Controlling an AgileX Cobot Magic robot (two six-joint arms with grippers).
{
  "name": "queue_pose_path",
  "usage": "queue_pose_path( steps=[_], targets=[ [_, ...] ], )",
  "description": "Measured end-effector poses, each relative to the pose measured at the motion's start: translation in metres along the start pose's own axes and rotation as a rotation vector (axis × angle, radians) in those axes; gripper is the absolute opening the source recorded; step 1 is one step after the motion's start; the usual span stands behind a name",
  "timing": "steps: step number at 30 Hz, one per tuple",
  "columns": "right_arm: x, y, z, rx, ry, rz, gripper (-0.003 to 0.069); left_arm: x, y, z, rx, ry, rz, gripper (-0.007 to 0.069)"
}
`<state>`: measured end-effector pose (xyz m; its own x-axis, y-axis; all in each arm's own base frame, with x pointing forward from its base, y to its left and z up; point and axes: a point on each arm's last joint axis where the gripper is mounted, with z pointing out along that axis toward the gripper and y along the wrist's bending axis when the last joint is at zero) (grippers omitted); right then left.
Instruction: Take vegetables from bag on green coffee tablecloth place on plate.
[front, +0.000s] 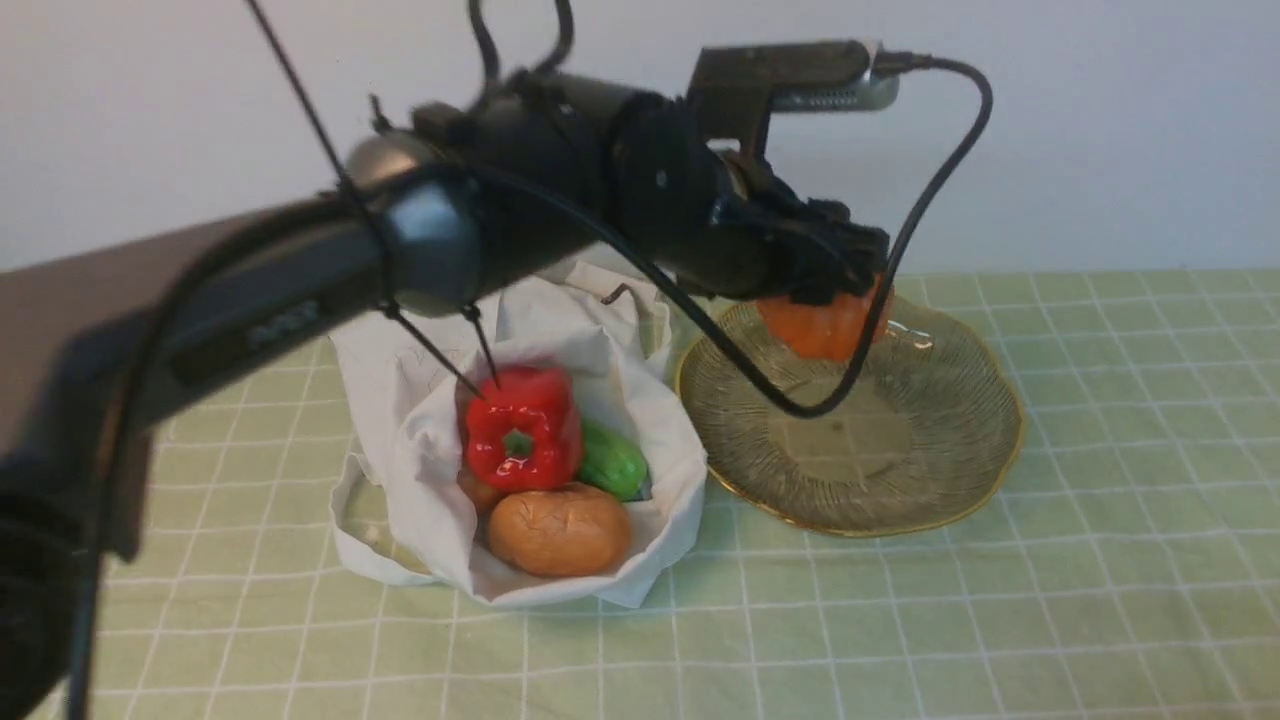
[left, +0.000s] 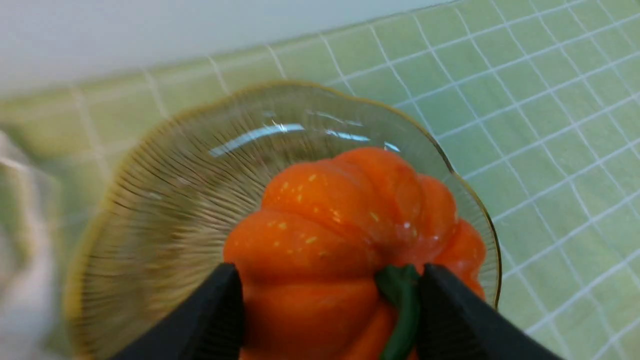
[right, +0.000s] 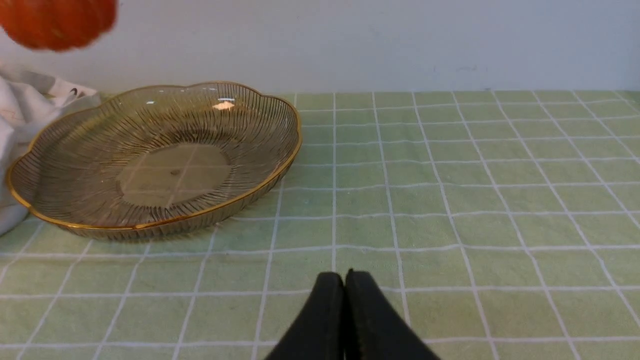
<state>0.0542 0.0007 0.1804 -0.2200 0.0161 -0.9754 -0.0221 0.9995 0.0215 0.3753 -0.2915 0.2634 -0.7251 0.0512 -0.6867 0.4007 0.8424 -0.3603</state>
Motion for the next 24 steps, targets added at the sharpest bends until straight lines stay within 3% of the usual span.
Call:
queue_pose_path(
  steps=[8, 13, 16, 21, 24],
  targets=[
    [0.0, 0.0, 0.0, 0.0, 0.0, 0.0, -0.0015, 0.024, 0.014, 0.056, 0.035, -0.009, -0.157, 0.0426],
    [0.0, 0.0, 0.0, 0.0, 0.0, 0.0, -0.0015, 0.028, 0.016, 0.063, 0.032, -0.013, -0.122, 0.0615],
    [0.0, 0.0, 0.0, 0.0, 0.0, 0.0, -0.0015, 0.027, 0.016, 0.062, 0.034, -0.017, -0.097, 0.0675],
    [0.0, 0.0, 0.0, 0.0, 0.0, 0.0, -0.0015, 0.019, 0.009, 0.046, 0.047, -0.009, -0.046, 0.0676],
    [0.0, 0.0, 0.0, 0.0, 0.0, 0.0, -0.0015, 0.0, -0.004, 0.006, 0.063, -0.012, 0.066, 0.0608]
  ],
)
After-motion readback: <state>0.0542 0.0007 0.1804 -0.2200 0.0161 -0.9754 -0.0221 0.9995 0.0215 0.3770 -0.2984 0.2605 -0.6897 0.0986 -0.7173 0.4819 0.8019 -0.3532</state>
